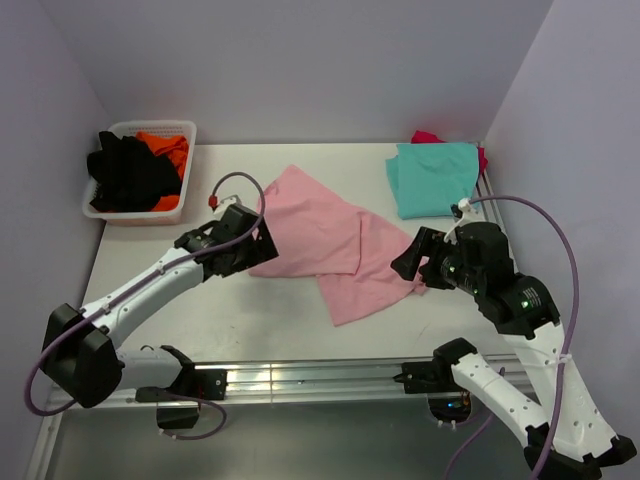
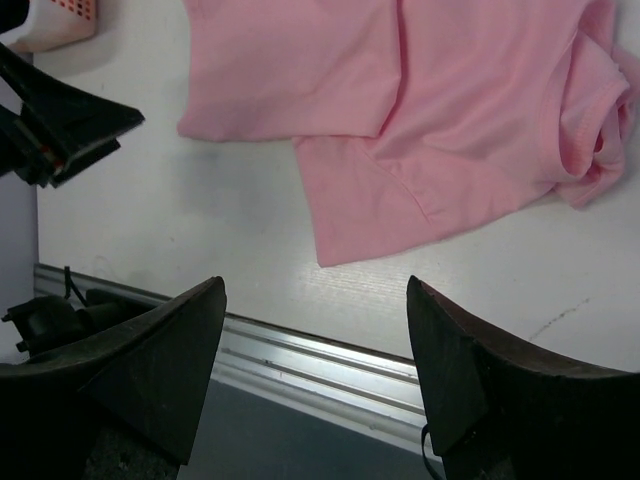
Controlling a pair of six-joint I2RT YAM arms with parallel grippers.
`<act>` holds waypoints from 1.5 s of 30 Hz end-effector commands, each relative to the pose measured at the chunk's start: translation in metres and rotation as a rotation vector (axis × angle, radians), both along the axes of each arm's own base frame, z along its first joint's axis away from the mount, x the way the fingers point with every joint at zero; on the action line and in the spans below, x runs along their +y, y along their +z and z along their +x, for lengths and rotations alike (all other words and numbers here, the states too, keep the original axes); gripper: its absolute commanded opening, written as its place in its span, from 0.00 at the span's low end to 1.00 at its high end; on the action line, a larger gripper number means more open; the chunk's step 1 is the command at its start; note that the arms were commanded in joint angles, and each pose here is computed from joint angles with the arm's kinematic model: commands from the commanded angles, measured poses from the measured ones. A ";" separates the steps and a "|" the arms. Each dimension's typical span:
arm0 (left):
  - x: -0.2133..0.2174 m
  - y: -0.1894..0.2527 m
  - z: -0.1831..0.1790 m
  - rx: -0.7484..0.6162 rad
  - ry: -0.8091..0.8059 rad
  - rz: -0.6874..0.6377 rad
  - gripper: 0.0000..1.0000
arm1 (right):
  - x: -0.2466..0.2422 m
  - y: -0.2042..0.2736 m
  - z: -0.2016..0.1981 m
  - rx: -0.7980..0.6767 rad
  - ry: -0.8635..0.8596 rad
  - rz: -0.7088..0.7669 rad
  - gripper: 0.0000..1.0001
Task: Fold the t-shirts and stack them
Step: Flatten the tshirt out
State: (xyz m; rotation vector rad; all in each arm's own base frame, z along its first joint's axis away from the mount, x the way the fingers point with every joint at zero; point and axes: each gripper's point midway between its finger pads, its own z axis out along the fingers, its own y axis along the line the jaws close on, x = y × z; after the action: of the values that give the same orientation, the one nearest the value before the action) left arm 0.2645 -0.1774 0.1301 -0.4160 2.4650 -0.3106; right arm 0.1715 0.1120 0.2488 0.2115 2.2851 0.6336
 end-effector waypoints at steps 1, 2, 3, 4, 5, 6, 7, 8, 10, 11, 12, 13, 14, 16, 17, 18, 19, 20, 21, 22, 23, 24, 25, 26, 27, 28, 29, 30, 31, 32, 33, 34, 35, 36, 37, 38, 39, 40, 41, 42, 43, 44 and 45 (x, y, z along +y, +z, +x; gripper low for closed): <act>0.006 -0.001 0.031 -0.022 0.050 -0.104 1.00 | 0.001 -0.010 0.000 0.011 0.020 -0.021 0.80; 0.009 -0.005 0.036 -0.014 0.060 -0.105 0.99 | -0.001 -0.011 0.000 0.007 0.017 -0.030 0.80; 0.015 -0.008 0.044 -0.015 0.084 -0.111 0.99 | -0.004 -0.014 -0.001 0.017 0.013 -0.045 0.80; 0.012 -0.017 0.046 0.013 0.080 -0.127 0.99 | -0.005 -0.016 -0.001 0.025 0.011 -0.057 0.80; 0.013 -0.021 0.049 0.023 0.088 -0.134 0.99 | -0.007 -0.018 -0.001 0.033 0.005 -0.071 0.80; 0.014 -0.026 0.051 0.032 0.105 -0.148 0.99 | -0.009 -0.017 0.000 0.031 0.006 -0.086 0.79; 0.011 -0.035 0.055 0.045 0.108 -0.155 0.99 | -0.009 -0.020 0.001 0.041 0.008 -0.097 0.79; 0.007 -0.038 0.056 0.060 0.105 -0.171 0.99 | -0.010 -0.020 0.003 0.043 0.002 -0.106 0.79; 0.004 -0.050 0.055 0.110 0.111 -0.170 0.99 | -0.012 -0.018 0.007 0.051 -0.020 -0.116 0.79; 0.002 -0.053 0.054 0.129 0.118 -0.182 0.99 | -0.012 -0.015 0.010 0.048 -0.026 -0.116 0.79; 0.001 -0.057 0.052 0.145 0.123 -0.187 1.00 | -0.011 -0.016 0.012 0.055 -0.030 -0.116 0.79; -0.001 -0.058 0.050 0.148 0.128 -0.198 0.99 | -0.010 -0.018 0.015 0.067 -0.028 -0.120 0.79; -0.001 -0.061 0.047 0.161 0.145 -0.208 0.99 | -0.009 -0.020 0.017 0.073 -0.030 -0.121 0.79; 0.003 -0.069 0.039 0.193 0.167 -0.199 0.99 | -0.009 -0.026 0.021 0.106 -0.032 -0.145 0.79; 0.004 -0.073 0.035 0.209 0.168 -0.190 0.99 | -0.009 -0.025 0.022 0.113 -0.035 -0.150 0.78; 0.005 -0.076 0.033 0.219 0.161 -0.182 1.00 | -0.009 -0.026 0.023 0.120 -0.030 -0.156 0.78; 0.005 -0.077 0.033 0.224 0.159 -0.175 0.99 | -0.008 -0.029 0.025 0.133 -0.027 -0.165 0.78; 0.005 -0.079 0.032 0.231 0.152 -0.170 0.99 | -0.008 -0.027 0.028 0.125 -0.028 -0.167 0.78; 0.005 -0.084 0.029 0.248 0.150 -0.165 0.98 | -0.006 -0.029 0.032 0.138 -0.025 -0.174 0.78; 0.005 -0.087 0.027 0.258 0.151 -0.163 0.97 | -0.006 -0.030 0.034 0.143 -0.026 -0.182 0.78; 0.005 -0.092 0.024 0.266 0.156 -0.163 0.97 | -0.006 -0.028 0.036 0.146 -0.028 -0.188 0.78; 0.004 -0.095 0.023 0.269 0.156 -0.162 0.95 | -0.006 -0.032 0.040 0.166 -0.032 -0.200 0.78; 0.002 -0.098 0.021 0.281 0.148 -0.175 0.94 | -0.005 -0.034 0.042 0.177 -0.034 -0.202 0.78; 0.002 -0.102 0.021 0.286 0.144 -0.171 0.92 | -0.004 -0.038 0.045 0.183 -0.036 -0.201 0.78; 0.001 -0.107 0.024 0.286 0.146 -0.168 0.81 | -0.001 -0.043 0.046 0.199 -0.030 -0.198 0.78; 0.000 -0.111 0.025 0.289 0.145 -0.169 0.72 | 0.002 -0.046 0.047 0.207 -0.025 -0.189 0.78; -0.002 -0.114 0.026 0.292 0.144 -0.175 0.64 | 0.006 -0.054 0.045 0.234 -0.010 -0.173 0.78; -0.005 -0.120 0.030 0.289 0.143 -0.182 0.54 | 0.011 -0.057 0.046 0.238 0.003 -0.158 0.78; -0.009 -0.119 0.036 0.282 0.134 -0.195 0.49 | 0.020 -0.067 0.044 0.257 0.043 -0.124 0.78; -0.011 -0.120 0.041 0.275 0.130 -0.192 0.47 | 0.025 -0.074 0.042 0.271 0.065 -0.106 0.77; -0.010 -0.127 0.044 0.287 0.131 -0.174 0.41 | 0.030 -0.084 0.038 0.298 0.089 -0.090 0.78; -0.011 -0.128 0.046 0.291 0.125 -0.168 0.32 | 0.034 -0.095 0.035 0.325 0.110 -0.088 0.78; -0.014 -0.124 0.053 0.279 0.120 -0.170 0.28 | 0.036 -0.114 0.027 0.378 0.118 -0.099 0.78; -0.015 -0.125 0.056 0.278 0.121 -0.166 0.15 | 0.043 -0.129 0.019 0.428 0.150 -0.123 0.78; -0.015 -0.124 0.056 0.284 0.121 -0.161 0.07 | 0.045 -0.139 0.013 0.459 0.162 -0.140 0.78; -0.015 -0.121 0.060 0.277 0.122 -0.161 0.05 | 0.047 -0.151 0.004 0.502 0.163 -0.152 0.78; -0.017 -0.116 0.065 0.264 0.117 -0.165 0.00 | 0.053 -0.157 0.002 0.505 0.174 -0.149 0.78; -0.018 -0.116 0.067 0.262 0.114 -0.161 0.00 | 0.061 -0.161 -0.006 0.518 0.199 -0.135 0.78; -0.019 -0.112 0.069 0.258 0.107 -0.159 0.00 | 0.064 -0.171 -0.010 0.537 0.182 -0.110 0.78; -0.018 -0.112 0.070 0.260 0.109 -0.152 0.00 | 0.068 -0.174 -0.013 0.544 0.185 -0.095 0.78; -0.018 -0.111 0.071 0.259 0.105 -0.149 0.00 | 0.070 -0.177 -0.016 0.556 0.190 -0.081 0.78; -0.018 -0.109 0.072 0.262 0.103 -0.145 0.00 | 0.072 -0.181 -0.019 0.564 0.185 -0.077 0.78; -0.018 -0.108 0.073 0.262 0.103 -0.145 0.00 | 0.073 -0.182 -0.019 0.567 0.182 -0.075 0.78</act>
State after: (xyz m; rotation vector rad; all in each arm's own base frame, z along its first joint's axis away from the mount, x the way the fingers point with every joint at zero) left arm 0.3333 -0.1998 0.0200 -0.7176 2.6622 -0.4735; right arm 0.1386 0.1637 0.0577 0.1065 2.9786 0.5079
